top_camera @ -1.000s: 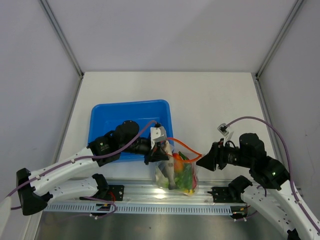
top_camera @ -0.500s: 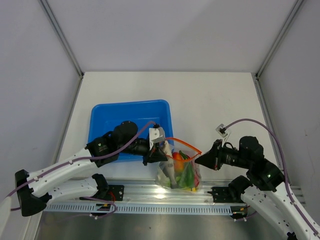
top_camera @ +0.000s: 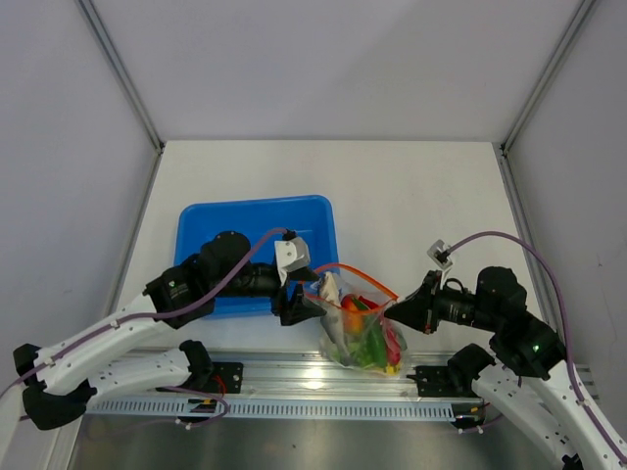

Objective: Place the food in the zip-top bag and seal the zipper
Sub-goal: Adjust the zipper food storage bag at the center of the board.

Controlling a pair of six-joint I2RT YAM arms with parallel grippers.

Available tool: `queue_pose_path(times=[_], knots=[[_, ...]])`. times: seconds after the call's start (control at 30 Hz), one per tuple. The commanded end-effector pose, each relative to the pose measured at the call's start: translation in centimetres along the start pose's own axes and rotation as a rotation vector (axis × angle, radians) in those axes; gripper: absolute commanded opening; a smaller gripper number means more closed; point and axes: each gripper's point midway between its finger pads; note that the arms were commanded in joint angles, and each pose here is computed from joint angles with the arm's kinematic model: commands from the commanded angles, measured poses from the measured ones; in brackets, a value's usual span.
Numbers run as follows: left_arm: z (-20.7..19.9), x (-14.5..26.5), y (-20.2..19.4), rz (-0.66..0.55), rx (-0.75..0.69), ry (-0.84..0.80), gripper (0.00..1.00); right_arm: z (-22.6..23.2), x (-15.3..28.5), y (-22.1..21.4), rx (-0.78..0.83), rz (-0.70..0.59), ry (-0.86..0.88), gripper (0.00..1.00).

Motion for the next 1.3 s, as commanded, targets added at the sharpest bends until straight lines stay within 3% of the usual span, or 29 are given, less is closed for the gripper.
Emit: queue_pose_path(times=[0.0,0.07,0.27,0.47,0.73,1.03,1.1,1.23,1.27], knots=[[-1.0,0.5,5.2,-0.117,-0.097,-0.046,0.82,1.6,0.0,1.5,0.073,-0.041,0.079,0.00],[-2.2,0.0,7.0,-0.139,-0.137,-0.119,0.99,1.7,-0.2,1.3,0.069,-0.020,0.090,0.00],[-3.3,-3.2,10.5,-0.213,-0.279,-0.159,0.99,1.8,-0.3,1.4,0.073,-0.011,0.092,0.00],[-4.8,-7.4,9.8,-0.199,-0.334,-0.263,1.00,1.9,-0.2,1.2,0.074,-0.002,0.100,0.00],[-4.6,-11.1,7.4,-0.066,-0.298,-0.322,0.99,2.8,0.4,1.3,0.106,0.016,0.123,0.00],[-5.3,-11.2,5.0,0.040,-0.200,-0.521,0.99,3.7,1.4,1.2,0.139,0.054,0.137,0.00],[-5.3,-11.2,4.7,0.060,-0.195,-0.540,0.94,3.8,1.5,1.3,0.154,0.055,0.135,0.00],[-4.8,-11.1,3.7,0.099,-0.146,-0.552,0.67,4.0,1.8,1.7,0.174,0.058,0.127,0.00],[-4.7,-11.1,3.6,0.104,-0.139,-0.553,0.65,4.2,1.9,2.0,0.183,0.054,0.131,0.00]])
Point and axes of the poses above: each gripper's point midway between its finger pads, its own x axis back along the fingers, its own z axis along the line the jaws close on, y = z × x
